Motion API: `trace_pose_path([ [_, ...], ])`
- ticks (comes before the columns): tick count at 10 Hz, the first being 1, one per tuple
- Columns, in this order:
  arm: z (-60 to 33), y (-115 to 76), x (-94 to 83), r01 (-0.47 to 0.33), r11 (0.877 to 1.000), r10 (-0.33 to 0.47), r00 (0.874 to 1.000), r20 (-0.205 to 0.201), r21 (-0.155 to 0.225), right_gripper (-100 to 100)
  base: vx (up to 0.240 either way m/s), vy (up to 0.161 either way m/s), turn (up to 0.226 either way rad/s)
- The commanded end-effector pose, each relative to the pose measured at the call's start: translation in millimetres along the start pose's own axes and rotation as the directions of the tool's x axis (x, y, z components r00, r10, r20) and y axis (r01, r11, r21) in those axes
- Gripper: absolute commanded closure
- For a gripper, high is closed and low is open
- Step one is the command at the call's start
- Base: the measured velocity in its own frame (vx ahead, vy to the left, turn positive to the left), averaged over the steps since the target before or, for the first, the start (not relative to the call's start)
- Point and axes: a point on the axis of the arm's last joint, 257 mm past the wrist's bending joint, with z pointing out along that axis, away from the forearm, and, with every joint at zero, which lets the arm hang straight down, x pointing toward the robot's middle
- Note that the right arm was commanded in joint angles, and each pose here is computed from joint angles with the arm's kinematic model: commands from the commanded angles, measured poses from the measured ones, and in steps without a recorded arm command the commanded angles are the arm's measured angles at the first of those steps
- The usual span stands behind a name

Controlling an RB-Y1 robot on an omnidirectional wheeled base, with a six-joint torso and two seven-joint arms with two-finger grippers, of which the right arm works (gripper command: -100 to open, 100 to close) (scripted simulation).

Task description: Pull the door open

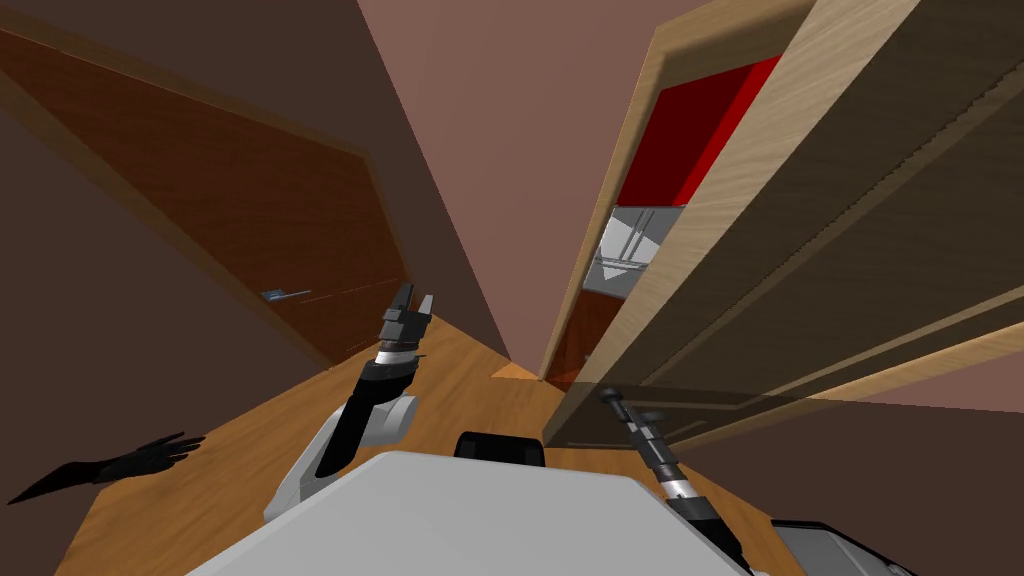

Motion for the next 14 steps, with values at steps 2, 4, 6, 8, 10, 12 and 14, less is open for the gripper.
trace_pose_path([
  [2, -16.3, 1.0, 4.3, 0.002, 1.0, -0.002, 1.0, -0.023, -0.003, 100, -0.051, -0.042, 0.028],
  [4, -34.6, 2.7, 7.8, 0.002, 1.0, -0.002, 0.999, -0.047, -0.007, 100, -0.045, -0.042, 0.046],
  [6, -50.6, 4.6, 10.9, 0.001, 1.0, -0.002, 0.998, -0.068, -0.009, 100, -0.068, -0.059, 0.045],
  [8, -65.7, 6.8, 14.0, -0.001, 1.0, 0.0, 0.996, -0.088, -0.011, 100, -0.087, -0.065, 0.048],
  [10, -64.5, 4.5, 18.1, -0.008, 1.0, 0.008, 0.996, -0.092, -0.006, 100, -0.067, -0.03, 0.009],
  [12, -72.1, 4.3, 19.3, -0.01, 1.0, 0.01, 0.996, -0.094, -0.006, 100, 0.149, 0.044, 0.096],
  [14, -81.2, 5.0, 20.5, -0.01, 1.0, 0.009, 0.995, -0.095, -0.008, 100, 0.177, 0.073, 0.148],
])
